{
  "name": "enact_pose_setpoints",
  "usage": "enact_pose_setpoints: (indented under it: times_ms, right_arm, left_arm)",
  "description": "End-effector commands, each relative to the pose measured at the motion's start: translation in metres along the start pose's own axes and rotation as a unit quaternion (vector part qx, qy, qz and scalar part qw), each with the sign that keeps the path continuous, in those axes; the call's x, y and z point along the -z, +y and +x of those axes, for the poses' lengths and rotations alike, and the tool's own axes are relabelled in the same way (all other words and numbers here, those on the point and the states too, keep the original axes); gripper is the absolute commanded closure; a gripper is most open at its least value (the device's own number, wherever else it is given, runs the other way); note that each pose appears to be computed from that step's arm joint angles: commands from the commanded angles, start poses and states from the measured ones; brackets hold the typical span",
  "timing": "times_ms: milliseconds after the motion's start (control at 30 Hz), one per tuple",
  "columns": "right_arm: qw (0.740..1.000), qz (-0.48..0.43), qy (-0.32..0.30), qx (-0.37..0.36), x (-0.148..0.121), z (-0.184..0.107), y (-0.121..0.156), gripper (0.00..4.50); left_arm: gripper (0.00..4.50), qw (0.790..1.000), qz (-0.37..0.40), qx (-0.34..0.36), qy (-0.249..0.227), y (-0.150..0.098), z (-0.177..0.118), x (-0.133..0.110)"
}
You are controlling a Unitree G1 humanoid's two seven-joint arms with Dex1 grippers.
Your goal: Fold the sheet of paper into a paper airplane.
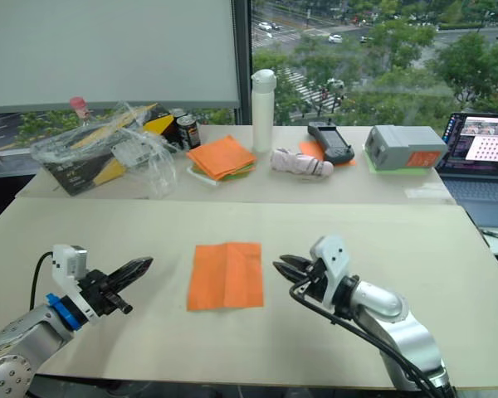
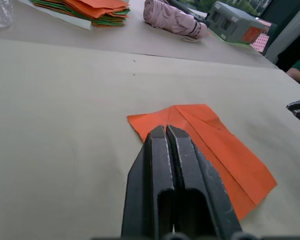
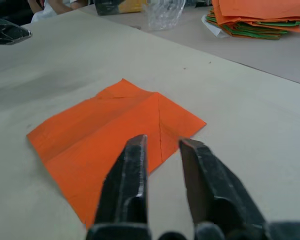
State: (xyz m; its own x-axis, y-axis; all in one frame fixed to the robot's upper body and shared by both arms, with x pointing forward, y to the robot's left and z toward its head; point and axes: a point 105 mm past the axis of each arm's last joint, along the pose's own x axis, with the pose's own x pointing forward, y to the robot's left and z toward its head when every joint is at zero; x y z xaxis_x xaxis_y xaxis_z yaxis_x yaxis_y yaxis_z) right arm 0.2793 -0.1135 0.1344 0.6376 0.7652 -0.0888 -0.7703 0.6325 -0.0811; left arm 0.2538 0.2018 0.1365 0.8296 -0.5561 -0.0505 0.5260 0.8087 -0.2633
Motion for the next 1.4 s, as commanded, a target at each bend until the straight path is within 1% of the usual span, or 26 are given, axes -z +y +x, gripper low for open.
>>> enact_pose_setpoints:
  times_ms: [33, 333, 467, 600, 833, 1233, 1400]
  right_arm:
    - [1.000, -0.007, -0.020, 0.008, -0.011, 0.003, -0.003, 4.47]
    - [1.000, -0.003, -0.017, 0.016, -0.010, 0.017, -0.003, 4.47]
    - [1.000, 0.000, -0.015, 0.017, -0.008, 0.020, -0.002, 4.47]
    - [1.000, 0.005, -0.006, 0.016, -0.002, 0.021, 0.000, 4.47]
    - [0.999, 0.005, 0.036, 0.017, 0.015, 0.021, 0.001, 4.47]
    - [0.990, -0.014, 0.136, 0.021, 0.043, 0.026, -0.001, 4.47]
    - [0.988, -0.013, 0.152, 0.016, 0.045, 0.029, -0.002, 4.47]
  left_arm:
    - [4.50, 1.000, 0.004, 0.020, -0.005, -0.007, 0.009, -0.003]
    - [4.50, 0.998, 0.013, 0.049, 0.038, -0.015, 0.040, 0.018]
    - [4.50, 0.996, 0.034, 0.046, 0.063, -0.010, 0.051, 0.029]
    - [4.50, 0.994, 0.039, 0.054, 0.084, -0.007, 0.060, 0.040]
    - [4.50, 0.988, 0.050, 0.072, 0.123, -0.010, 0.064, 0.061]
    - [4.50, 0.987, 0.055, 0.065, 0.135, -0.006, 0.064, 0.069]
    - [4.50, 0.987, 0.056, 0.062, 0.135, -0.006, 0.064, 0.070]
